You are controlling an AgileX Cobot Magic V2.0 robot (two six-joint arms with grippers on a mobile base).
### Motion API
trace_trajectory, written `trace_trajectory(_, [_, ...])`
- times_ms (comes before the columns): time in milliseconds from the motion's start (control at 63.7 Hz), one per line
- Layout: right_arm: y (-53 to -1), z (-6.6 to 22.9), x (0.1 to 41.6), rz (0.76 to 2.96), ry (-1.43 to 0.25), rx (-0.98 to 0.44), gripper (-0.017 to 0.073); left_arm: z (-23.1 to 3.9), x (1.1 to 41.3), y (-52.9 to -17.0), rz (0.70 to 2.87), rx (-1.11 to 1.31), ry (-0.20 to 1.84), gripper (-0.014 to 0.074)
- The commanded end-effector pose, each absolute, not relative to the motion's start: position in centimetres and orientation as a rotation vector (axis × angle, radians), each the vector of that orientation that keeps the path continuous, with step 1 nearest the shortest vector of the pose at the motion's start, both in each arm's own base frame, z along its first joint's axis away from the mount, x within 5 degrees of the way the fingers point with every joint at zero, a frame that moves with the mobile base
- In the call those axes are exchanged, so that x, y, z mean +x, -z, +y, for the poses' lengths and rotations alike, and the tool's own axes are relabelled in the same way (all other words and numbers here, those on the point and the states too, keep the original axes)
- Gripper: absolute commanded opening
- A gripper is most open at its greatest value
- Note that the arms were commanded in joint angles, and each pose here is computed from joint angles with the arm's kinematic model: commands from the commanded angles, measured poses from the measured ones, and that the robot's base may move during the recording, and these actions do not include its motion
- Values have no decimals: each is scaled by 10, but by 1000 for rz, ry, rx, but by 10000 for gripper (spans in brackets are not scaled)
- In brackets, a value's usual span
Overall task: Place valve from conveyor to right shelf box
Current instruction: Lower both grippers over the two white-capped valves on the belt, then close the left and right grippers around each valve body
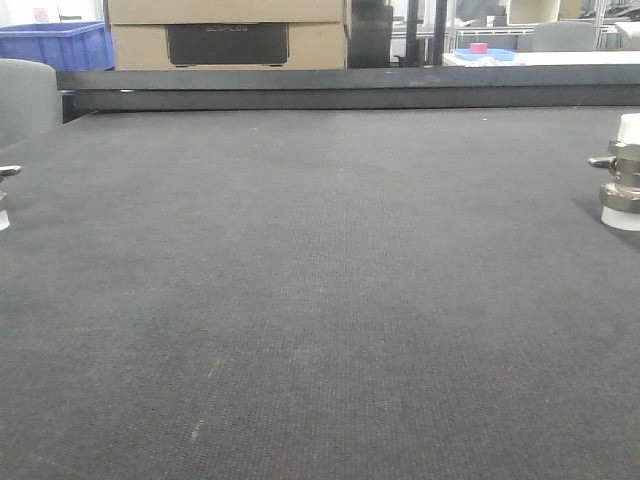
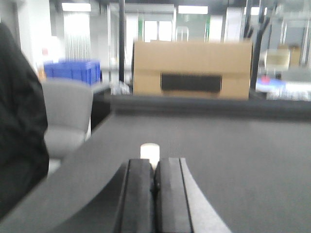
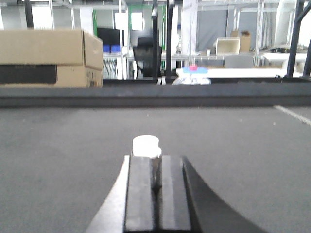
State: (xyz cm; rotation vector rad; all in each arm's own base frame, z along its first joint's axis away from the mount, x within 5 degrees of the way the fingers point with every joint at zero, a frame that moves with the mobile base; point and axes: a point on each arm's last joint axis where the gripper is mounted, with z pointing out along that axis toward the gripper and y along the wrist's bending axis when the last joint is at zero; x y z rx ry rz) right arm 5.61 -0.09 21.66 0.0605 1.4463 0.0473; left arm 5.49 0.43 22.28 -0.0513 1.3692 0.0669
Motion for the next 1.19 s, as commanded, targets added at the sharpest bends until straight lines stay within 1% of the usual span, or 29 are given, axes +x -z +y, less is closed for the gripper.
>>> trace_trajectory(0, [-234, -1, 52, 1365, -47, 63, -155, 4, 52, -234, 1278, -61, -59, -111])
trace_trajectory(47, [-248, -1, 49, 1338, -49, 60, -155, 4, 50, -244, 1275, -60, -59, -111])
trace_trajectory(110, [-275, 0, 41, 1296, -47, 44, -155, 4, 44, -265, 1275, -53, -63, -111])
trace_trajectory(173, [-300, 1, 31, 1295, -15, 8, -155, 3, 39, -288, 1303, -41, -77, -111])
trace_trajectory(235, [-317, 1, 29, 1338, -9, -5, -153, 3, 39, -305, 1349, -29, -98, -104])
trace_trajectory(267, [-328, 1, 30, 1355, -10, -7, -133, 4, 41, -314, 1374, -28, -101, -81])
trace_trajectory(314, [-336, 2, 34, 1380, -11, -8, -97, 4, 45, -326, 1411, -28, -103, -18])
trace_trajectory(377, [-349, 1, 43, 1403, -11, -8, 1, 5, 54, -341, 1462, -30, -103, 90])
trace_trajectory(471, [-360, 1, 60, 1460, -12, -8, 192, 6, 72, -357, 1561, -34, -101, 283])
trace_trajectory(487, [-361, 1, 64, 1475, -12, -8, 244, 7, 75, -358, 1582, -35, -101, 325])
trace_trajectory(518, [-361, 1, 71, 1497, -12, -8, 314, 7, 84, -362, 1622, -37, -98, 390])
trace_trajectory(565, [-360, 1, 83, 1541, -11, -8, 445, 8, 95, -366, 1674, -46, -83, 466])
trace_trajectory(628, [-354, 1, 99, 1605, -12, -7, 558, 8, 110, -371, 1734, -58, -61, 536])
trace_trajectory(643, [-353, 1, 103, 1618, -12, -7, 575, 8, 114, -373, 1749, -61, -55, 559])
trace_trajectory(706, [-349, 1, 118, 1651, -10, -4, 568, 8, 127, -379, 1791, -65, -35, 603])
trace_trajectory(800, [-352, 1, 139, 1731, -13, -6, 568, 7, 149, -393, 1857, -51, -20, 601])
trace_trajectory(989, [-384, 3, 178, 1983, -32, -30, 564, 1, 180, -412, 1983, -13, 10, 601])
trace_trajectory(1177, [-414, 4, 230, 2258, -19, -134, 462, 1, 201, -411, 2041, -11, 12, 601])
